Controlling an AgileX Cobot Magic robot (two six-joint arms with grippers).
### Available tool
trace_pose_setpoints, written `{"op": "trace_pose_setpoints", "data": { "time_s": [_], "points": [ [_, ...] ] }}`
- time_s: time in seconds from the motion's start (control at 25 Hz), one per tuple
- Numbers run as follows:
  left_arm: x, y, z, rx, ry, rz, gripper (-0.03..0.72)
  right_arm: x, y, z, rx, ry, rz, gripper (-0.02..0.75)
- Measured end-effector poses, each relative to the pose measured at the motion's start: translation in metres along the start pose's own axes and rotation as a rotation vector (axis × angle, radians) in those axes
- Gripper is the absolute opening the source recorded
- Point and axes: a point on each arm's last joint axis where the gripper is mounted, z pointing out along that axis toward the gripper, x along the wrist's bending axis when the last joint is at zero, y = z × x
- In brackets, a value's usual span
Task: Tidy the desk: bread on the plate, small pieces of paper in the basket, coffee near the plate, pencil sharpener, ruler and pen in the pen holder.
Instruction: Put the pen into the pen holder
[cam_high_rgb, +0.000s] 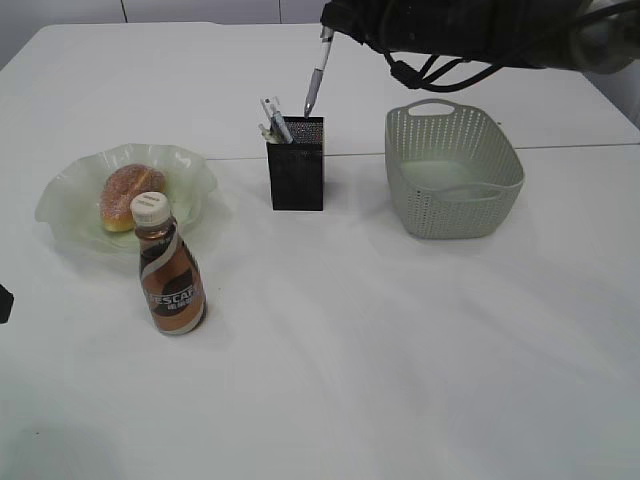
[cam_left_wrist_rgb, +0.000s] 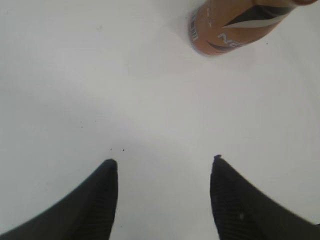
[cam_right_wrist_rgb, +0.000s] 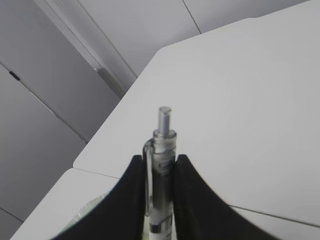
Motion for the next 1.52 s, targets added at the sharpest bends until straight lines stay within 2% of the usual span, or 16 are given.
{"op": "trace_pose_setpoints", "data": {
  "time_s": [0.56,0.88,0.96,1.2,1.4,1.52],
  "points": [
    [0.0,0.0,0.0,0.004,0.005,0.004,0.433,-0.032,-0.032,0.031,0.015,0.014,-0.209,0.1],
    [0.001,0.0,0.0,0.004,0.011,0.01,0.433,-0.033,-0.036,0.032,0.022,0.034,-0.267,0.11],
    [0.001,0.0,0.0,0.004,0.012,0.011,0.433,-0.032,-0.036,0.032,0.023,0.045,-0.268,0.14],
    [0.001,-0.002,0.0,0.02,0.013,0.012,0.433,-0.029,-0.037,0.032,0.025,0.086,-0.269,0.319],
    [0.001,-0.004,0.0,0.04,0.014,0.013,0.433,-0.028,-0.036,0.031,0.046,0.079,-0.156,0.349],
    [0.001,-0.005,0.0,0.054,0.014,0.013,0.433,-0.02,-0.031,0.024,0.15,0.038,-0.129,0.354]
  ]
}}
